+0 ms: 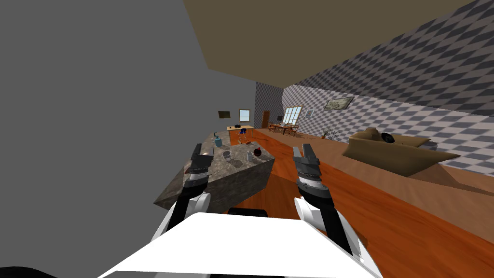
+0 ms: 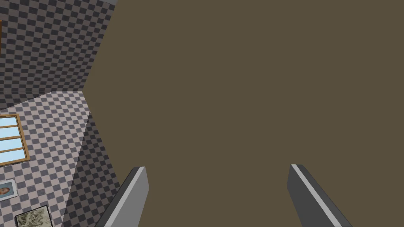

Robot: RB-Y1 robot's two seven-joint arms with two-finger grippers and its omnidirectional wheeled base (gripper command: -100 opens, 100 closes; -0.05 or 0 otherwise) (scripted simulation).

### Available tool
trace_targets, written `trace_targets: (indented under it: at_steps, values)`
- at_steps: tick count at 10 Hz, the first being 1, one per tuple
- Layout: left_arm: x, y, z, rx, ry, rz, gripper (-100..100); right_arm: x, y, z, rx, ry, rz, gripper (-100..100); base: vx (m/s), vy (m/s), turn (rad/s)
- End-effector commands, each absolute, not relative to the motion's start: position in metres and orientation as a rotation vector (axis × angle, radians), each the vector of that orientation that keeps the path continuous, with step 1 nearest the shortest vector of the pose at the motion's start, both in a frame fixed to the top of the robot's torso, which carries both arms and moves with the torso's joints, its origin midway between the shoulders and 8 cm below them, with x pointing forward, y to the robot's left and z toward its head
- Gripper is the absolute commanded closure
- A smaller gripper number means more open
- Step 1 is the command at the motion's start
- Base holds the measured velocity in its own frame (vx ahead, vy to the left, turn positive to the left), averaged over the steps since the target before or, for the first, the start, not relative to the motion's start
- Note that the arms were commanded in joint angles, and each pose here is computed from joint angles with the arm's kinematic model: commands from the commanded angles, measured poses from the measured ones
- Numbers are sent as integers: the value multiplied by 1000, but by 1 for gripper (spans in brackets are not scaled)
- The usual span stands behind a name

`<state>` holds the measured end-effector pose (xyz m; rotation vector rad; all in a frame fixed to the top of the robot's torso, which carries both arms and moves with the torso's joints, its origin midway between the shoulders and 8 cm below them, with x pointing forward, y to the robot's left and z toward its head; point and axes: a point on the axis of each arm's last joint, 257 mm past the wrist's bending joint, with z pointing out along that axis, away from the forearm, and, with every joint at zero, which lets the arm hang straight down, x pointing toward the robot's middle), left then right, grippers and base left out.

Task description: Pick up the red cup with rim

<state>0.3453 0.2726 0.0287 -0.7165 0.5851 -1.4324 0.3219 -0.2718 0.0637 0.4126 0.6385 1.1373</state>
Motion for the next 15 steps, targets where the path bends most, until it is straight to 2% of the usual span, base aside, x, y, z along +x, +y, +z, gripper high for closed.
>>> trace_targets:
  at_steps: [1, 15]
  values:
    - [349, 272, 26, -709, 621, -1428, -100, 322, -272, 64, 413, 639, 1137, 0, -5, 9, -26]
    - [405, 319, 4, -840, 838, -1299, -100, 322, -272, 64, 413, 639, 1137, 0, -20, 33, -49]
